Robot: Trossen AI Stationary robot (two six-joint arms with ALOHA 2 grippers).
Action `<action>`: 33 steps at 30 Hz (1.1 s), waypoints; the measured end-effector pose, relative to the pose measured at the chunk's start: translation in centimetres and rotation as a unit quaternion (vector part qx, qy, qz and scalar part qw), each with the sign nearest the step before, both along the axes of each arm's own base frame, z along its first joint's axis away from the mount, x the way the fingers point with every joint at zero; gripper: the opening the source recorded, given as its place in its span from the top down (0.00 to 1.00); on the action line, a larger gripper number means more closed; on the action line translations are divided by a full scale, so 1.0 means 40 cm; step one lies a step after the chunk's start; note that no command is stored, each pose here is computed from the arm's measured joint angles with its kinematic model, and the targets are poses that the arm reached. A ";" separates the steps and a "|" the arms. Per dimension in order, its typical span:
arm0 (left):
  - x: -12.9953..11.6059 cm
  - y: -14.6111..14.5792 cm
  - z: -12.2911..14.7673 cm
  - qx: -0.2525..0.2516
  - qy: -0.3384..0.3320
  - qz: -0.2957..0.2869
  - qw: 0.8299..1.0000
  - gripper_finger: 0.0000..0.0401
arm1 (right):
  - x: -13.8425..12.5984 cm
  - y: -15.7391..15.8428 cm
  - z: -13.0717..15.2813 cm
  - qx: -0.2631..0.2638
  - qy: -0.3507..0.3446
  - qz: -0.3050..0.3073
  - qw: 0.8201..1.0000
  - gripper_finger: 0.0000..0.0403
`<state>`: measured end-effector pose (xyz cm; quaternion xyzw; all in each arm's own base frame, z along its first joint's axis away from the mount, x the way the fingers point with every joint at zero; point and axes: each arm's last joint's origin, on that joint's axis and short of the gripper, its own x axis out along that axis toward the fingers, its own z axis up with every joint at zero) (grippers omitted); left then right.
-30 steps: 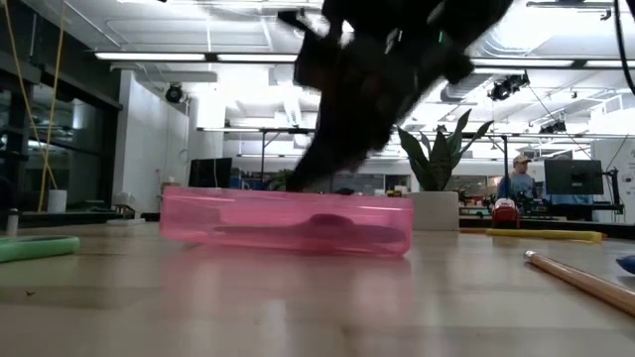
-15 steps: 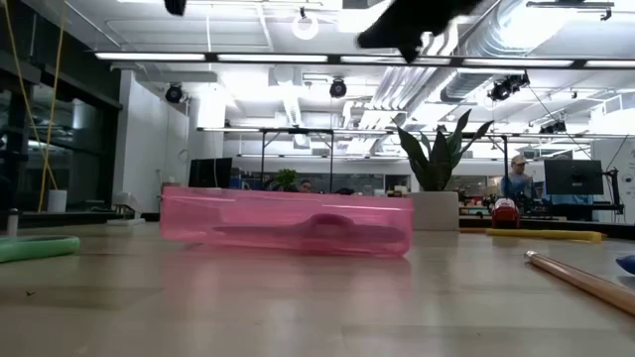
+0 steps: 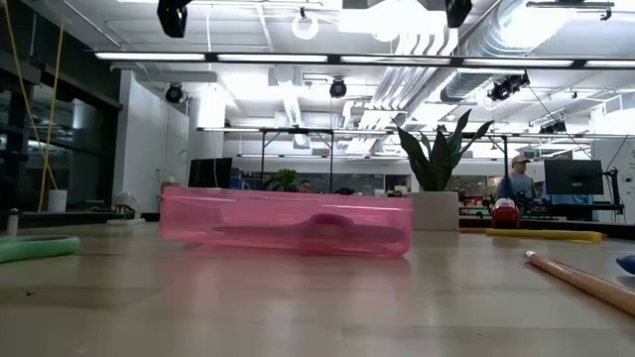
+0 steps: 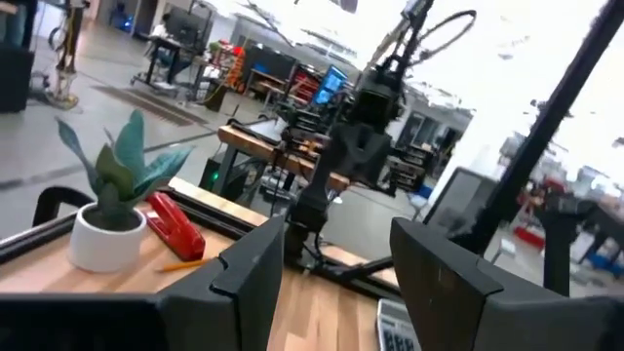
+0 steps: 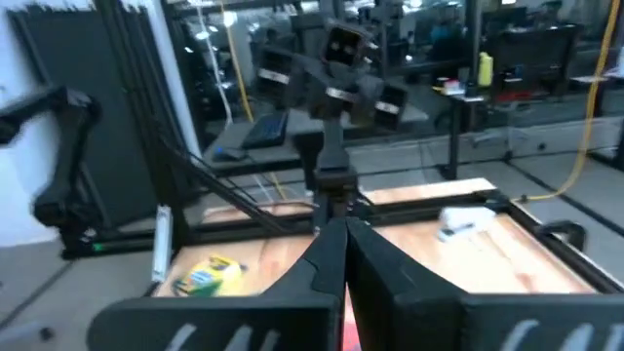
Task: Pick & place school supplies into a supply box
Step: Put the green scissors into the pink supply box
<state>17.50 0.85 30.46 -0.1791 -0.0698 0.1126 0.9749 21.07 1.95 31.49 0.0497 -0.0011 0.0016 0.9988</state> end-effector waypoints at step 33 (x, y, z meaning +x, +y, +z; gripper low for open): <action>0.075 -0.169 -0.092 0.233 0.453 -0.326 0.796 0.56 | -0.003 -0.001 0.005 0.013 -0.005 -0.003 1.000 1.00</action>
